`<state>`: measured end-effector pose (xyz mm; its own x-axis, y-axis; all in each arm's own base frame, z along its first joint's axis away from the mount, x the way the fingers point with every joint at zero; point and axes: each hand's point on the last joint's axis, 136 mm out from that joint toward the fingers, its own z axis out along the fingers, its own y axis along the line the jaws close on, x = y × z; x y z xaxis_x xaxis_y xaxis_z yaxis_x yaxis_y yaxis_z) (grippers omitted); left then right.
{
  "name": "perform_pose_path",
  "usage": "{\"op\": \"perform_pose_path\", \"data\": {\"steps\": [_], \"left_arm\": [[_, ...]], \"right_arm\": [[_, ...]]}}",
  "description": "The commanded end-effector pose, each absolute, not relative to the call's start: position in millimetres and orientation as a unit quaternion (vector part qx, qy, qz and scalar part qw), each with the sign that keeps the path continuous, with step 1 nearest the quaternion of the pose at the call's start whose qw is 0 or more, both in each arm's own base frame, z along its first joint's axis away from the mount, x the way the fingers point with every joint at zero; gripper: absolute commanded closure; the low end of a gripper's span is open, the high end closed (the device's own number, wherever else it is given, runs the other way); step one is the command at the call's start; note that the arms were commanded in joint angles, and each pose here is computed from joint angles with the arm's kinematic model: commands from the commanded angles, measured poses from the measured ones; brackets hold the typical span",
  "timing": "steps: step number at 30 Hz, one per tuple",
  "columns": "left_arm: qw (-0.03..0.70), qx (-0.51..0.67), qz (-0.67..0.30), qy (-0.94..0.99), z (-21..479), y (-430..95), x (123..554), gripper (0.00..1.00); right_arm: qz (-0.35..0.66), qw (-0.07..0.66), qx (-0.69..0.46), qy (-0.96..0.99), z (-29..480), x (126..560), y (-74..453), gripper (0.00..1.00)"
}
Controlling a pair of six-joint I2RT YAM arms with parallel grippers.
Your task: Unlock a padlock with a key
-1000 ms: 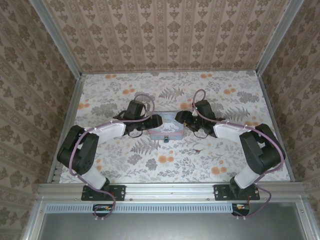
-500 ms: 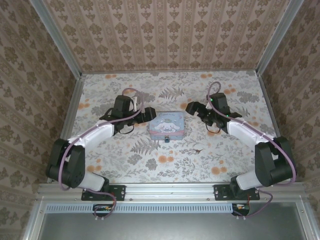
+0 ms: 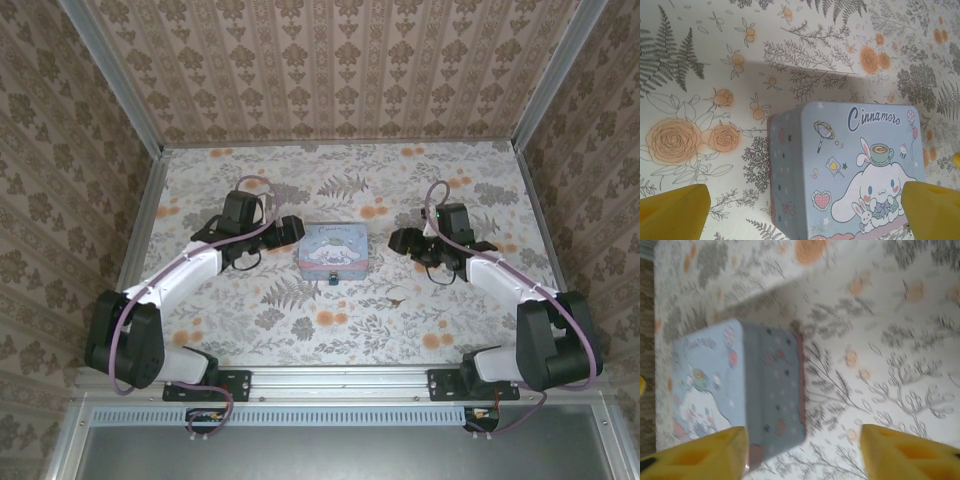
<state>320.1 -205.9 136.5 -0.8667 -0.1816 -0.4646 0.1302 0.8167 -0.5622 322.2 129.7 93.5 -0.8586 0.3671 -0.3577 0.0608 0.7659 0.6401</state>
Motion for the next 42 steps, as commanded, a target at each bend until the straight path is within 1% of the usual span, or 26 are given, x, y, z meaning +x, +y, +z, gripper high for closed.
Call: {"op": "perform_pose_path", "data": {"steps": [1,3,8,17,24,31,37,42], "left_arm": [[0.236,-0.011,-0.317,0.918,128,-221,308,0.01],[0.24,0.004,-0.315,0.918,129,-230,303,0.01],[0.248,0.039,-0.317,0.915,136,-252,292,0.0],[0.254,0.056,-0.328,0.908,144,-276,279,0.0],[0.26,0.058,-0.33,0.906,149,-279,275,0.0],[0.264,0.056,-0.334,0.903,149,-279,274,0.0],[0.262,0.056,-0.334,0.903,145,-279,274,0.0],[0.262,0.057,-0.334,0.904,144,-279,273,0.0]], "right_arm": [[0.312,0.183,0.117,0.925,67,289,132,0.5],[0.305,0.17,0.119,0.93,56,279,133,0.52],[0.287,0.154,0.118,0.938,39,265,137,0.52],[0.266,0.127,0.121,0.948,21,244,141,0.52],[0.245,0.102,0.116,0.957,14,221,145,0.53],[0.221,0.096,0.105,0.965,15,199,150,0.53],[0.194,0.097,0.092,0.972,15,191,150,0.53],[0.166,0.097,0.075,0.979,12,193,151,0.54]]}}
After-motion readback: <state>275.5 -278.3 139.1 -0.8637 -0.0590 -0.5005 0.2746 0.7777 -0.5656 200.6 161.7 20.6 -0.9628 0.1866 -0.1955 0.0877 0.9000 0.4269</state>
